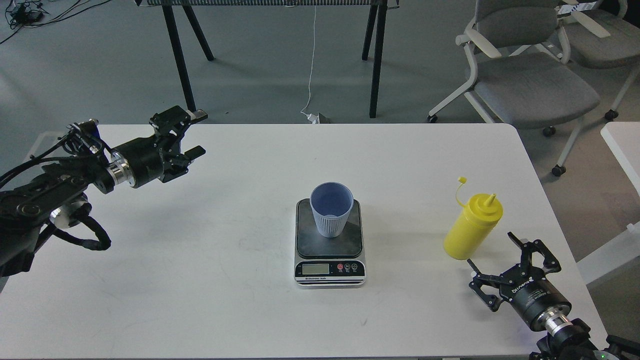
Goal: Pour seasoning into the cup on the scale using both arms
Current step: 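Bring the right gripper low toward the yellow squeeze bottle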
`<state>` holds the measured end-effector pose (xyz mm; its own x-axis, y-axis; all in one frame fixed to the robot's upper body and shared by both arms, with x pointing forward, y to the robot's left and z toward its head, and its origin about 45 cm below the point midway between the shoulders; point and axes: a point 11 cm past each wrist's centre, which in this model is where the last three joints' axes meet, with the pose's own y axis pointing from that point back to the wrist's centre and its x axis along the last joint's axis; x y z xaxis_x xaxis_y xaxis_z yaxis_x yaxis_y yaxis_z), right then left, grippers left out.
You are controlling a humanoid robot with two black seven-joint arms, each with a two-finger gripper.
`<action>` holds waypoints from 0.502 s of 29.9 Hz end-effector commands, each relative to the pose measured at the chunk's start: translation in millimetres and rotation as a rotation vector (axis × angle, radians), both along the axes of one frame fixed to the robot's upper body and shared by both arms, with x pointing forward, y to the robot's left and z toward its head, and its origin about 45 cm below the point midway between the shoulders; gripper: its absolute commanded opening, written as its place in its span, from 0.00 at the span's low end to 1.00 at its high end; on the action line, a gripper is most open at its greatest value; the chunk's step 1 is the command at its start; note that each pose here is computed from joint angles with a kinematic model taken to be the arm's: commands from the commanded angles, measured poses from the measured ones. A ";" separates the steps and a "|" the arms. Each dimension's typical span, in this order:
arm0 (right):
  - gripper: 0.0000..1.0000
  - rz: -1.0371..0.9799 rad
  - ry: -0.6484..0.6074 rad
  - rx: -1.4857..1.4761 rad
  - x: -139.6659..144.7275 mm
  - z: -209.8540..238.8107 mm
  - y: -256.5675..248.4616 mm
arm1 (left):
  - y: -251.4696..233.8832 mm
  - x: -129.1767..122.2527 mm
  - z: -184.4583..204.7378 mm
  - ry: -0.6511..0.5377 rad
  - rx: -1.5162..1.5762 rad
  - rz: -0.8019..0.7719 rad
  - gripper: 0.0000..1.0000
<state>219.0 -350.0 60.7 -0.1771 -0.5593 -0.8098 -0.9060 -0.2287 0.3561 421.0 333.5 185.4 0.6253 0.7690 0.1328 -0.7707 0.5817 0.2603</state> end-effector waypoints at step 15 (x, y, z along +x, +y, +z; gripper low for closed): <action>0.99 -0.008 -0.015 0.003 9.9 -4.3 6.1 | 3.7 -4.5 -6.1 0.014 -0.003 0.010 1.00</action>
<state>227.5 -348.2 57.0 -0.1730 -0.5624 -0.8086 -0.9125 -0.2174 0.3465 416.5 337.1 179.4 0.6194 0.7755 0.1222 -0.7728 0.5749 0.2688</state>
